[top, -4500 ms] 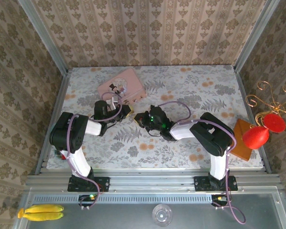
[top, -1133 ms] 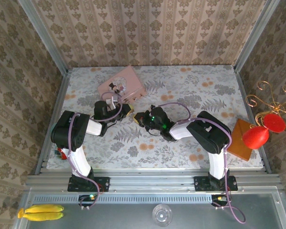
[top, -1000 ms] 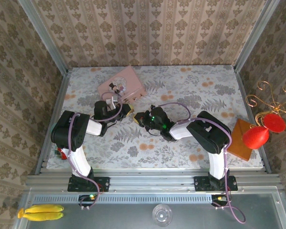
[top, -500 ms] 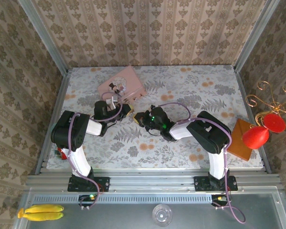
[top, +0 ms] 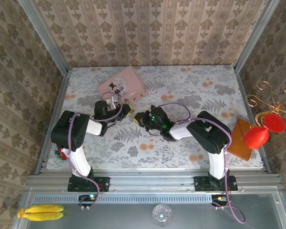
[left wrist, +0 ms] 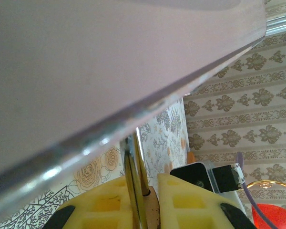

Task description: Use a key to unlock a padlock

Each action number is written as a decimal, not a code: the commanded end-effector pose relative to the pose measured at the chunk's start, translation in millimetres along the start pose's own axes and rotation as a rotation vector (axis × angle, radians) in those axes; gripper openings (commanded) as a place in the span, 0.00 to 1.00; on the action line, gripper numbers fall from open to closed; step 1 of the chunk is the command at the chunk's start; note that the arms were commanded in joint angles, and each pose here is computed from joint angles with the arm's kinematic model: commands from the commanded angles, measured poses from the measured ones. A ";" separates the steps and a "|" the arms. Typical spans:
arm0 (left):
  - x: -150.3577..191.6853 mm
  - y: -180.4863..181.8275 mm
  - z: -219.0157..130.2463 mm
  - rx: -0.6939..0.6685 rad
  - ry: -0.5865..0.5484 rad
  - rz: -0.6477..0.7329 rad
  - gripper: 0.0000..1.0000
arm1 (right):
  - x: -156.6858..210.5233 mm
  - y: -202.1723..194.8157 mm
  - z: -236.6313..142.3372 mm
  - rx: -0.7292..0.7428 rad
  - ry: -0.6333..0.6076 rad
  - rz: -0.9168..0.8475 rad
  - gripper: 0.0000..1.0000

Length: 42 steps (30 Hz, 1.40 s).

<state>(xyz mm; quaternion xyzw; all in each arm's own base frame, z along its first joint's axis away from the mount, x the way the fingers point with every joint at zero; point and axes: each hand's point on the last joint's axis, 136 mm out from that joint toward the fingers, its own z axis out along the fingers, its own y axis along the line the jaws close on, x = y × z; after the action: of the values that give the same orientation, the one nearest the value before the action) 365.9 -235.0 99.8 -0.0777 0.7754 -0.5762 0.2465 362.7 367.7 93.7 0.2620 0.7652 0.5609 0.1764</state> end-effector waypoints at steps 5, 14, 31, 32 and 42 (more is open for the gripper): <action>41.8 7.0 1.2 -0.018 0.167 -0.115 0.00 | -18.9 43.7 4.8 -0.126 -0.039 -0.004 0.00; 42.9 5.3 2.2 -0.013 0.172 -0.113 0.00 | -23.1 48.3 7.5 -0.118 -0.042 -0.021 0.00; 43.9 -1.4 3.4 0.005 0.176 -0.106 0.00 | -37.1 40.2 18.8 -0.089 -0.052 -0.019 0.00; 44.1 -1.7 3.5 0.006 0.176 -0.106 0.00 | -37.4 42.6 19.4 -0.091 -0.052 -0.021 0.00; 44.1 -2.9 3.1 0.010 0.176 -0.107 0.00 | -46.8 37.4 17.5 -0.074 -0.071 -0.011 0.00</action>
<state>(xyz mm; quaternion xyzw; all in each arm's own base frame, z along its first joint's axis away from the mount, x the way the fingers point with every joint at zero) 369.7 -234.8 98.3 -0.0862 0.7790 -0.5672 0.2530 382.6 370.5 93.6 0.2588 0.7729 0.5567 0.1604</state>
